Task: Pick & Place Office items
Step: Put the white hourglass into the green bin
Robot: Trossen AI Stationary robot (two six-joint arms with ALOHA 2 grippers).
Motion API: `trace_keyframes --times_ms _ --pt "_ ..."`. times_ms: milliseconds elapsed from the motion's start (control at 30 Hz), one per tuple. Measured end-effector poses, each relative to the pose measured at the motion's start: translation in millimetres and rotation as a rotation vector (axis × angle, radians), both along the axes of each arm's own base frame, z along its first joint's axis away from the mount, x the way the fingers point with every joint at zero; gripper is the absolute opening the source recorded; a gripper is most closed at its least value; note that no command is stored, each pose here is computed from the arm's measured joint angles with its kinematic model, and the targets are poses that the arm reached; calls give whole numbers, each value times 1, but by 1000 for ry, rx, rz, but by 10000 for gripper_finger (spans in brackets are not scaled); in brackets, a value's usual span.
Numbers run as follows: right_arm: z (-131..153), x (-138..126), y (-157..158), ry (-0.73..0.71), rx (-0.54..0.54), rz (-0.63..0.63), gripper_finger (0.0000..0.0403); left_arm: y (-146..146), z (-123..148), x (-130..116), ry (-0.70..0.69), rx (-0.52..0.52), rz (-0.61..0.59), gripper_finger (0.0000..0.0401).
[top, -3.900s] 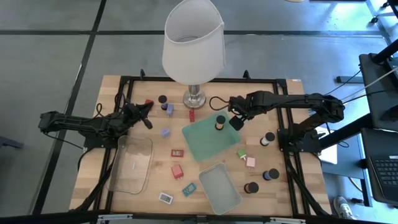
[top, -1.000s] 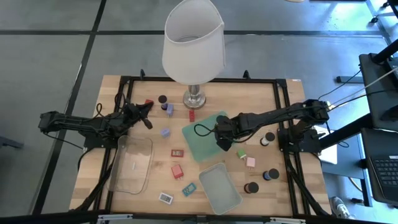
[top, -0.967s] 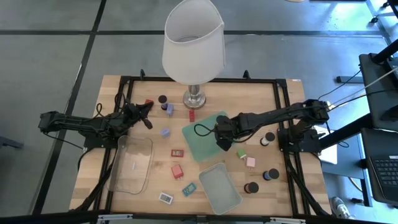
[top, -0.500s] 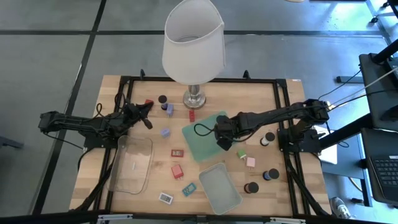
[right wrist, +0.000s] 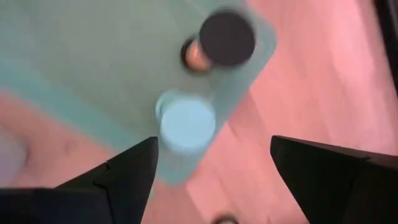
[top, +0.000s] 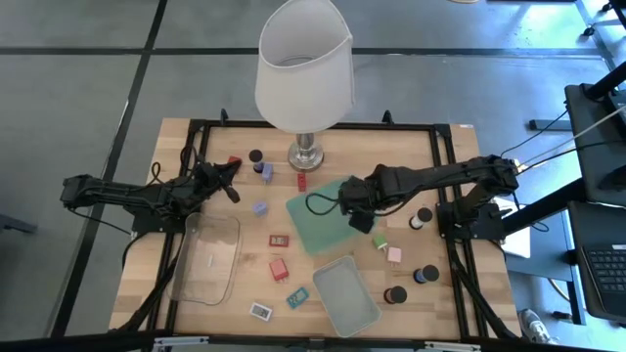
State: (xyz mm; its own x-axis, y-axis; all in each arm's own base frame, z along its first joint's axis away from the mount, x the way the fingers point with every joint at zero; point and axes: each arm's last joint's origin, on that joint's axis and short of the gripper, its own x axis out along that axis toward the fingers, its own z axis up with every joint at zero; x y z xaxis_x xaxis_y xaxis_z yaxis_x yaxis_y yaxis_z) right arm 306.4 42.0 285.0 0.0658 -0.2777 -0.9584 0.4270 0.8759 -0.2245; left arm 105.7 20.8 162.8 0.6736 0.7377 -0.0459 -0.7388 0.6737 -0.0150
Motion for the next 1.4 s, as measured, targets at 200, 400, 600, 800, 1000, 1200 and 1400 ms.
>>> trace_keyframes --times_ms 200,400,600,800,1000,1200,1400 --pt "2 -18 24 126 43 -4 315 0 0 0 0 0 0 11" --pt "-5 -31 42 177 -54 19 315 0 0 0 0 0 0 12" --pt "-22 -54 29 281 -60 63 315 0 0 0 -1 0 0 11" --pt "-42 -89 3 384 -19 -13 315 0 0 0 0 0 0 11" --pt "-46 -114 -16 293 5 -132 315 0 0 0 0 0 0 9" --pt "-34 -129 -28 144 18 -267 315 0 0 0 0 0 0 9" --pt "-29 -133 -39 -16 -66 -602 315 0 0 0 0 0 0 13"
